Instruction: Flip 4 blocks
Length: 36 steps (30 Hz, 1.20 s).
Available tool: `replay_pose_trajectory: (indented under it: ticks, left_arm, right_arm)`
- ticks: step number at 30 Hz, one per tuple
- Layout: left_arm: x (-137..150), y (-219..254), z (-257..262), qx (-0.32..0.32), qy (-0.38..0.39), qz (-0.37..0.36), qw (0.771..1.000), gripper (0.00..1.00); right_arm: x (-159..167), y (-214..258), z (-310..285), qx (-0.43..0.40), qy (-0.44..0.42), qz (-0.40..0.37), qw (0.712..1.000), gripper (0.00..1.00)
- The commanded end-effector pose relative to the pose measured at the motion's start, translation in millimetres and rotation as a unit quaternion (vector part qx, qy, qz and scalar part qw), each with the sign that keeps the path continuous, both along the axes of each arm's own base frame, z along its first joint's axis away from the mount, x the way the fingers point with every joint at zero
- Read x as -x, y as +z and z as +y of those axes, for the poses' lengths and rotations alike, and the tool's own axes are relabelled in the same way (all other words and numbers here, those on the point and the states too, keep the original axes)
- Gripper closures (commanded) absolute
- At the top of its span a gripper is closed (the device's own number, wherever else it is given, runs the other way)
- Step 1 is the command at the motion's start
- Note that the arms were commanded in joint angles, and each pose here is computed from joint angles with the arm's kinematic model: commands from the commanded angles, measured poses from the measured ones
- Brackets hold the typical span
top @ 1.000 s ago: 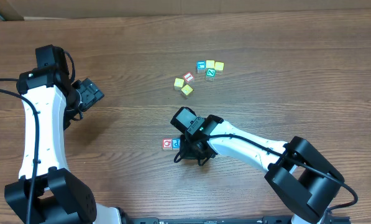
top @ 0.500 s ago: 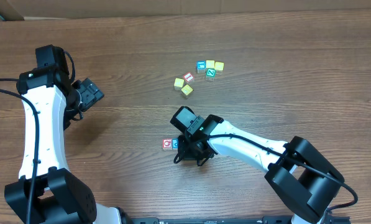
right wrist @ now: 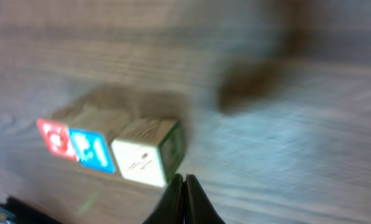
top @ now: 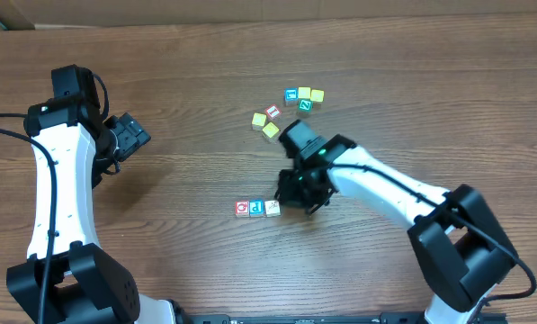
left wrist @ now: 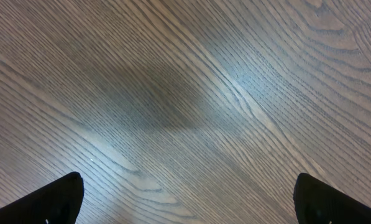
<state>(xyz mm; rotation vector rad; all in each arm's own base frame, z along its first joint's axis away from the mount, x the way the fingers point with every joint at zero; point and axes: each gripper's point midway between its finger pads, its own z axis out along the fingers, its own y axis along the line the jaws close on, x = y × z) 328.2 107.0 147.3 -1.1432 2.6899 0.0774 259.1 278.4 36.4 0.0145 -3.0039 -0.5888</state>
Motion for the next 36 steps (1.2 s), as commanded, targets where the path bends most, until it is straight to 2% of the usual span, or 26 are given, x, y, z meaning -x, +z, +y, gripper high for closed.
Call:
replay_pose_trajectory:
  ticks: [1, 10, 23, 36]
  left_arm:
    - [-1, 1, 0, -0.001, -0.008, -0.001, 1.0, 0.0]
    - [-1, 1, 0, -0.001, -0.008, -0.001, 1.0, 0.0]
    - [-1, 1, 0, -0.001, -0.008, -0.001, 1.0, 0.0]
    - [-1, 1, 0, -0.001, -0.008, -0.001, 1.0, 0.0]
  right_arm:
    - [-16, 20, -1, -0.022, -0.006, -0.026, 0.999, 0.96]
    - [-23, 9, -12, 0.018, -0.053, -0.035, 0.998, 0.96]
    - [-11, -23, -17, 0.013, -0.073, -0.031, 0.997, 0.96]
    - [6, -23, -1, -0.002, -0.06, -0.012, 0.998, 0.96]
